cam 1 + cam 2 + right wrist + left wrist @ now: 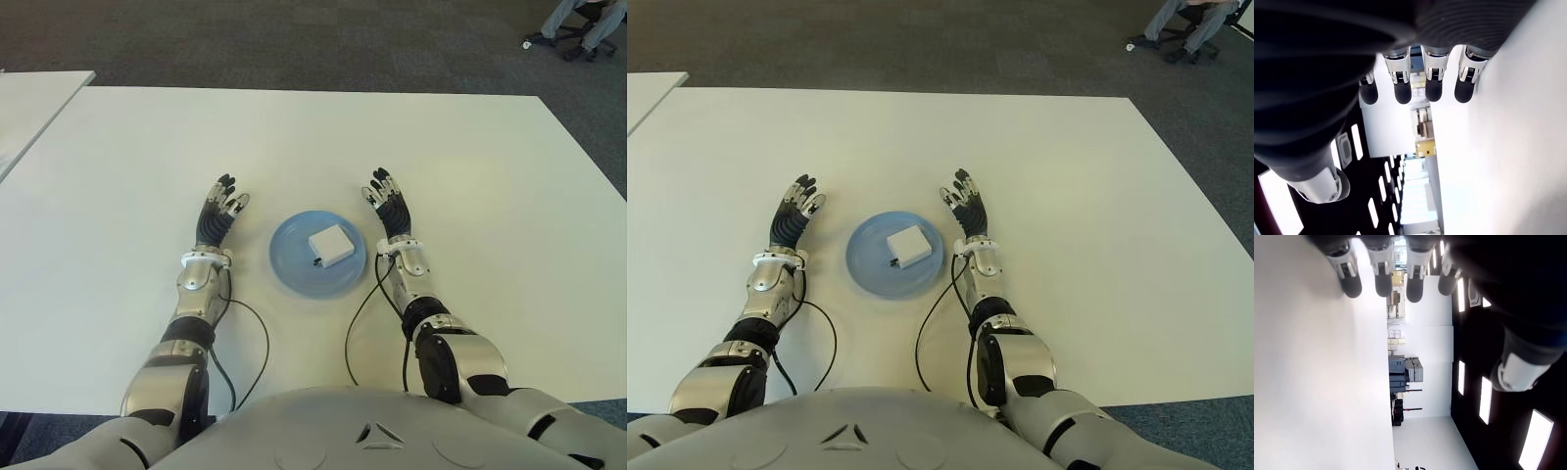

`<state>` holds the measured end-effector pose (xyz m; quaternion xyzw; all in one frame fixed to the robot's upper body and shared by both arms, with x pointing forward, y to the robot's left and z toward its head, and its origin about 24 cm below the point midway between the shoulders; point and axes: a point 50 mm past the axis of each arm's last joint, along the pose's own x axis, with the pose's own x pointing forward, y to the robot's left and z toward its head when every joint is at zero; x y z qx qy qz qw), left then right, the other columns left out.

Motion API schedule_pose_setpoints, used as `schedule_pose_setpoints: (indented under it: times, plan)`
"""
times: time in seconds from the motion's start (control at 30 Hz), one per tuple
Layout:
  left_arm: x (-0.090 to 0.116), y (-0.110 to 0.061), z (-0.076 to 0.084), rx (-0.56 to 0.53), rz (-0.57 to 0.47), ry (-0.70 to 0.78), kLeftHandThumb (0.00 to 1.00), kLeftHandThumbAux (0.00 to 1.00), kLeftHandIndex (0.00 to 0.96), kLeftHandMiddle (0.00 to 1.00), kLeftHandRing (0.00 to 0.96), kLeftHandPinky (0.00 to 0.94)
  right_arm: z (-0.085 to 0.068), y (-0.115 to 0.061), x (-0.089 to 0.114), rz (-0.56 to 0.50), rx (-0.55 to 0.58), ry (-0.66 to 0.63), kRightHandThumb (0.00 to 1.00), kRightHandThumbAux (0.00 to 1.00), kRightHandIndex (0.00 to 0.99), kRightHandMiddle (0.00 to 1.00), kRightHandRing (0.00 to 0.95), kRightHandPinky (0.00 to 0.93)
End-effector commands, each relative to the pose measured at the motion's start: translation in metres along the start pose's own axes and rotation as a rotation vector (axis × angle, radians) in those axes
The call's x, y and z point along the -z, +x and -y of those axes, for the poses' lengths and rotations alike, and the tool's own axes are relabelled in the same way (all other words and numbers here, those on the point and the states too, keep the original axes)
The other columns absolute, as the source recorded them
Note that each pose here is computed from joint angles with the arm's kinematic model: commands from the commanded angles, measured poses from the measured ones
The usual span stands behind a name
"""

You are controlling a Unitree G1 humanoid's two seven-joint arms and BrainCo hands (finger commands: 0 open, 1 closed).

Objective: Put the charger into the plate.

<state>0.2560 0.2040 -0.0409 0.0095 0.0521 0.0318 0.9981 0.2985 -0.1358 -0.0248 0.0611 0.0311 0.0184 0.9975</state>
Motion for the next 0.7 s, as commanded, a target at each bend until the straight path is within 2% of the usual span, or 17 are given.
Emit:
schedule_pose_setpoints:
  times: [0.03, 0.13, 0.37, 0.7]
  plan:
    - [0.0316, -0.0233, -0.0021, -0.009, -0.168, 0.000, 0.000, 0.570, 0.015, 0.099, 0.077, 0.062, 0.0034, -0.0162, 0.0263, -0.139, 0.045, 0.036, 0.075, 0.655, 0.000, 0.000, 0.000, 0.000]
    - [0.0313, -0.0236, -0.0025, -0.008, -0.169, 0.000, 0.000, 0.569, 0.014, 0.099, 0.076, 0.061, 0.0027, -0.0159, 0.0260, -0.138, 0.044, 0.049, 0.075, 0.651, 0.000, 0.000, 0.000, 0.000]
    - [0.0311, -0.0245, -0.0026, -0.007, -0.171, 0.002, 0.000, 0.565, 0.010, 0.095, 0.073, 0.061, 0.0003, -0.0151, 0.0261, -0.140, 0.038, 0.166, 0.059, 0.656, 0.000, 0.000, 0.000, 0.000]
    - [0.0302, -0.0253, -0.0029, -0.006, -0.164, 0.003, 0.000, 0.563, 0.012, 0.102, 0.082, 0.072, -0.0012, -0.0144, 0.0258, -0.147, 0.032, 0.196, 0.032, 0.667, 0.000, 0.000, 0.000, 0.000]
